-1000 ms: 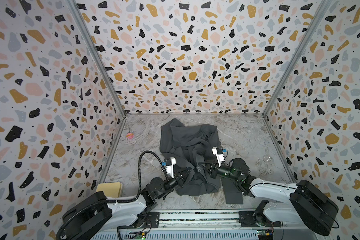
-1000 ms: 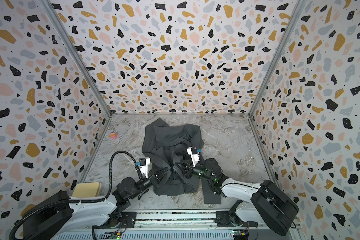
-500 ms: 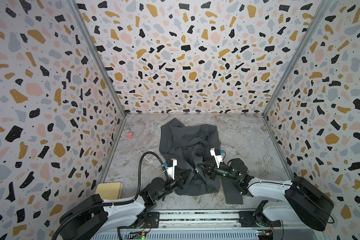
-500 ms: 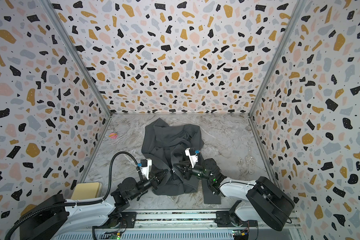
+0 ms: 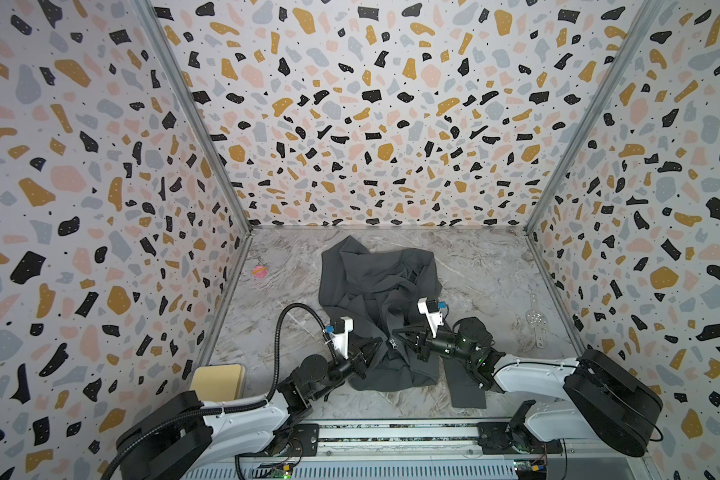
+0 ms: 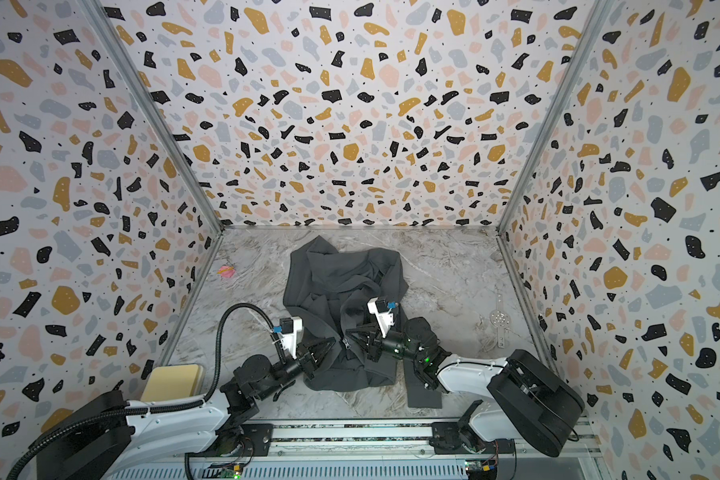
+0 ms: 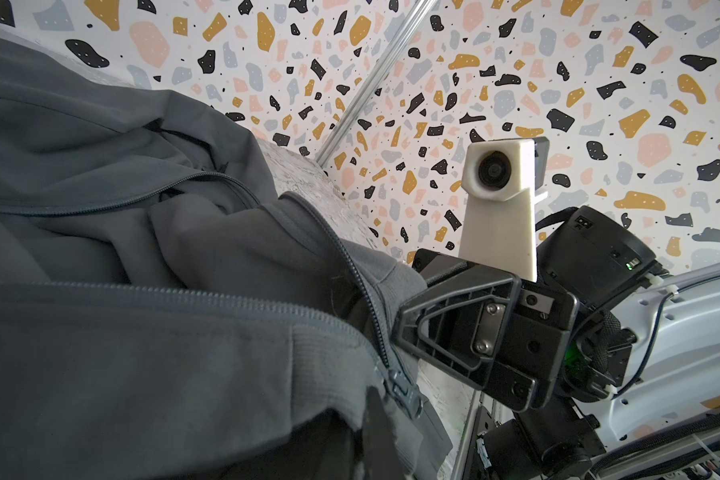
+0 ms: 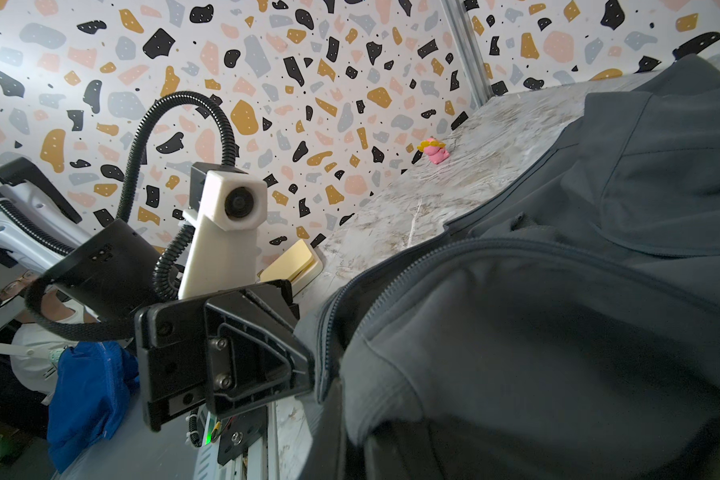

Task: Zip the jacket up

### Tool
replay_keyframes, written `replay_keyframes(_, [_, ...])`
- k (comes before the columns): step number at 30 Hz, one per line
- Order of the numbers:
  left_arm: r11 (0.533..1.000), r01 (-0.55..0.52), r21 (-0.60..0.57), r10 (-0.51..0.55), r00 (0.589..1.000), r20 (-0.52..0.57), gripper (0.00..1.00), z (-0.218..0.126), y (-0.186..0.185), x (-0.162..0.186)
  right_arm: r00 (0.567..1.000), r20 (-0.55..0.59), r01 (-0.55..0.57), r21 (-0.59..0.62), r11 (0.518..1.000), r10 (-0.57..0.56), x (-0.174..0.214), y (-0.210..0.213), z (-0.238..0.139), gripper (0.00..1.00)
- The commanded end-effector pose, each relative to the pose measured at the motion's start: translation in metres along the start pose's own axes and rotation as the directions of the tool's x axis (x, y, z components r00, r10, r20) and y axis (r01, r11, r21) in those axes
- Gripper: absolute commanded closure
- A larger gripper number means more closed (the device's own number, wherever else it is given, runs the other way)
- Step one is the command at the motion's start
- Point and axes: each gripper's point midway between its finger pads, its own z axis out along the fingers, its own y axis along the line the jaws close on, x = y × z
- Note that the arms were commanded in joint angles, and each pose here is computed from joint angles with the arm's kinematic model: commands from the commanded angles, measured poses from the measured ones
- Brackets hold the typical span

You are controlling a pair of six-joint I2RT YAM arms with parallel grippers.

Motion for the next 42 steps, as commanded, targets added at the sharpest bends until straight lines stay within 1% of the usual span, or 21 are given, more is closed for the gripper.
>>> replay_keyframes(1, [0.999, -0.015, 0.045, 0.013, 0.998, 0.054, 1.00, 0.0018, -0.0133, -0.0154, 0.997, 0.055, 0.062, -0.051, 0.997, -0.059, -0.0215, 0.0155, 0.0049, 1.00])
replay_keyframes(42, [0.998, 0.009, 0.067, -0.012, 0.999, 0.039, 1.00, 0.0040, -0.0170, -0.0079, 0.994, 0.072, 0.079, -0.042, 0.996, -0.076, -0.0233, 0.0165, 0.0051, 1.00])
